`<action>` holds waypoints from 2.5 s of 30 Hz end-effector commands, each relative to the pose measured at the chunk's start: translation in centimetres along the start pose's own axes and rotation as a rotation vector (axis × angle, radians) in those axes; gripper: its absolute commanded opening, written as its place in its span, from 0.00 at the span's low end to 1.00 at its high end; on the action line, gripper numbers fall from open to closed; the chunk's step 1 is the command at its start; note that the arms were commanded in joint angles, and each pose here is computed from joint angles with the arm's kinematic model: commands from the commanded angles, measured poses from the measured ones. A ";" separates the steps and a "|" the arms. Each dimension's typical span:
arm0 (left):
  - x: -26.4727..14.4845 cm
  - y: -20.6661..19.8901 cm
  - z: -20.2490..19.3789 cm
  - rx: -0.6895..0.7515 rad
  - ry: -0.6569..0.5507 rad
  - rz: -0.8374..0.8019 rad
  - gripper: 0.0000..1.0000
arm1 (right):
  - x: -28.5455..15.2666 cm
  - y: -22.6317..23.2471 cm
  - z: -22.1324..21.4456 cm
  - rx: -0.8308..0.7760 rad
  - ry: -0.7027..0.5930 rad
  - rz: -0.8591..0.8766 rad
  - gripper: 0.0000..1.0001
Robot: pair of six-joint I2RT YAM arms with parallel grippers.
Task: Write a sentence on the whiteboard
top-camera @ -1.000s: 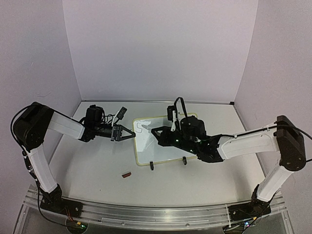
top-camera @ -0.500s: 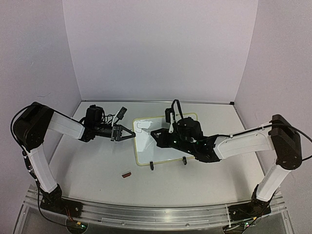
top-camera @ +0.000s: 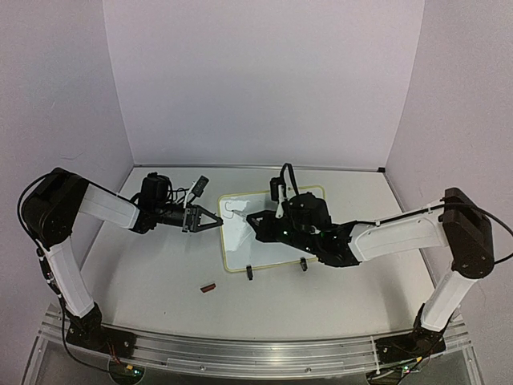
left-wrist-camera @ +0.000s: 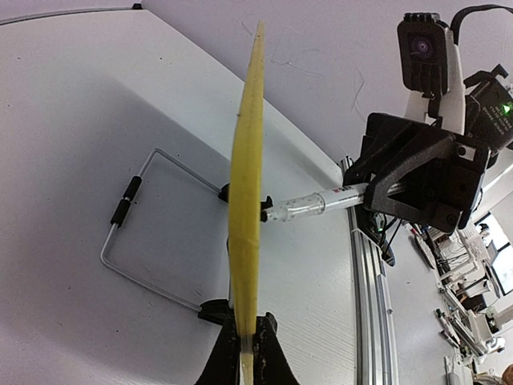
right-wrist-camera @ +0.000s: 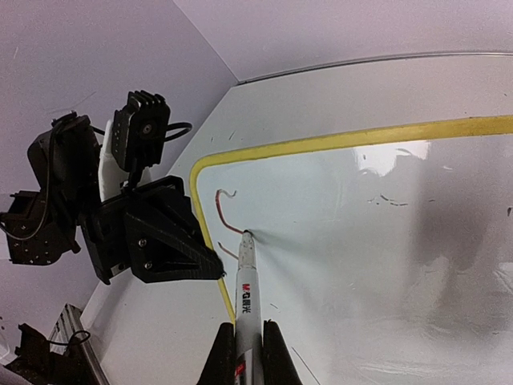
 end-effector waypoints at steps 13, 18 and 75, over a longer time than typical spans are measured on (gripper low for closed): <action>0.0 -0.6 -0.2 0.031 0.007 -0.006 0.00 | -1.8 -1.2 2.1 -0.006 -0.063 -0.073 0.00; 0.0 -0.6 -0.2 0.032 0.006 -0.004 0.00 | -2.4 -0.1 3.0 -0.008 -0.078 -0.013 0.00; 0.1 -0.5 -0.3 0.036 0.013 0.010 0.00 | -0.2 -1.4 1.3 0.026 0.003 0.002 0.00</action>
Point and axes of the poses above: each gripper's point midway between its finger pads, its own x axis out along the fingers, its own y axis along the line the jaws close on, z = x × y, the point moved 1 cm from there along -x, back along the fingers, and after that the axes turned 14 degrees about -x, right-handed, at the moved point
